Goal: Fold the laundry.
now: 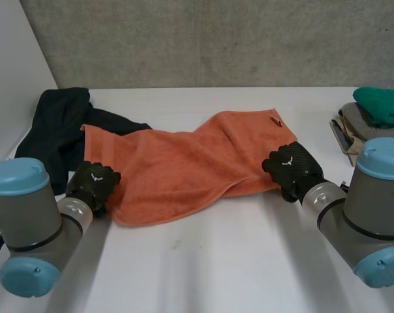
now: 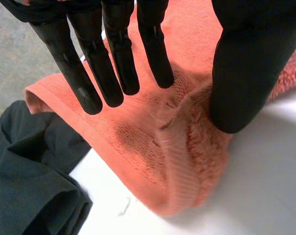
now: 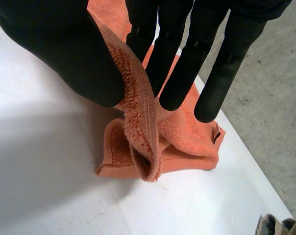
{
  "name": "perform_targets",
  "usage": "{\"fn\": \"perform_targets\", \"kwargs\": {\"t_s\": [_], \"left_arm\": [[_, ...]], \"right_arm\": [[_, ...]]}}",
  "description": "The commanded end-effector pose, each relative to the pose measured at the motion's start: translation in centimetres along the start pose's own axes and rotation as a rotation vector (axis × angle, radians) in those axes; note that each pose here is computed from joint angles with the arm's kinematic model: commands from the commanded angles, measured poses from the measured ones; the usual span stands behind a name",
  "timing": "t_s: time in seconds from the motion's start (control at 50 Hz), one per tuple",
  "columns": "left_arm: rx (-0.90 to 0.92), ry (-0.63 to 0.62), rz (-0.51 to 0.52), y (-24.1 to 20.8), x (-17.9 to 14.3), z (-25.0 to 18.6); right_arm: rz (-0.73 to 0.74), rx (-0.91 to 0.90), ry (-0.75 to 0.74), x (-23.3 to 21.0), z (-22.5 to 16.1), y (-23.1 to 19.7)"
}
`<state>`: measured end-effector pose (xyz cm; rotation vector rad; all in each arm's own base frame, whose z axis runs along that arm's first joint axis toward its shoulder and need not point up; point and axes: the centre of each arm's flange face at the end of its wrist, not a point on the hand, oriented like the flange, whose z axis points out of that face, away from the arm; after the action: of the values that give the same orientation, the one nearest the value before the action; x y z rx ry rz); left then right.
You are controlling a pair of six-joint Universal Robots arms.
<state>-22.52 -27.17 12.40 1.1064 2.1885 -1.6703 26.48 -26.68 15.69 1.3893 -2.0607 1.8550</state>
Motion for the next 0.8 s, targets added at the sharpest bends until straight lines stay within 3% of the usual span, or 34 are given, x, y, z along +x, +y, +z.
{"fn": "perform_targets", "kwargs": {"t_s": [0.02, 0.12, 0.2, 0.36, 0.46, 0.56, 0.66, 0.72, 0.8], "left_arm": [[-0.031, 0.011, -0.002, 0.4, -0.1, -0.2], [-0.015, -0.032, -0.022, -0.4, -1.7, -0.6], [0.049, -0.079, -0.076, -3.4, -4.1, -3.4], [0.314, -0.152, -0.239, -11.4, -9.7, -10.2], [0.336, -0.162, -0.274, -12.8, -11.2, -11.7], [0.203, -0.096, -0.262, -11.3, -10.2, -9.3], [0.056, -0.037, -0.19, -8.7, -8.2, -4.0], [0.045, -0.056, -0.158, -8.3, -8.0, -1.4], [0.149, -0.156, -0.137, -10.3, -9.6, 2.6]], "right_arm": [[-0.001, -0.003, 0.003, 0.1, 0.0, 0.0], [-0.005, -0.003, 0.03, 1.4, -0.3, -0.9], [-0.023, -0.036, 0.04, 3.4, -2.0, -2.6], [-0.075, 0.054, 0.123, 9.7, -7.7, -10.9], [-0.081, 0.062, 0.094, 10.6, -8.7, -12.5], [-0.12, -0.052, -0.012, 9.7, -7.2, -10.9], [-0.173, -0.165, -0.119, 7.8, -3.7, -7.9], [-0.166, -0.177, -0.112, 7.5, -1.4, -6.8], [-0.144, -0.12, 0.009, 8.6, 2.6, -6.5]]}}
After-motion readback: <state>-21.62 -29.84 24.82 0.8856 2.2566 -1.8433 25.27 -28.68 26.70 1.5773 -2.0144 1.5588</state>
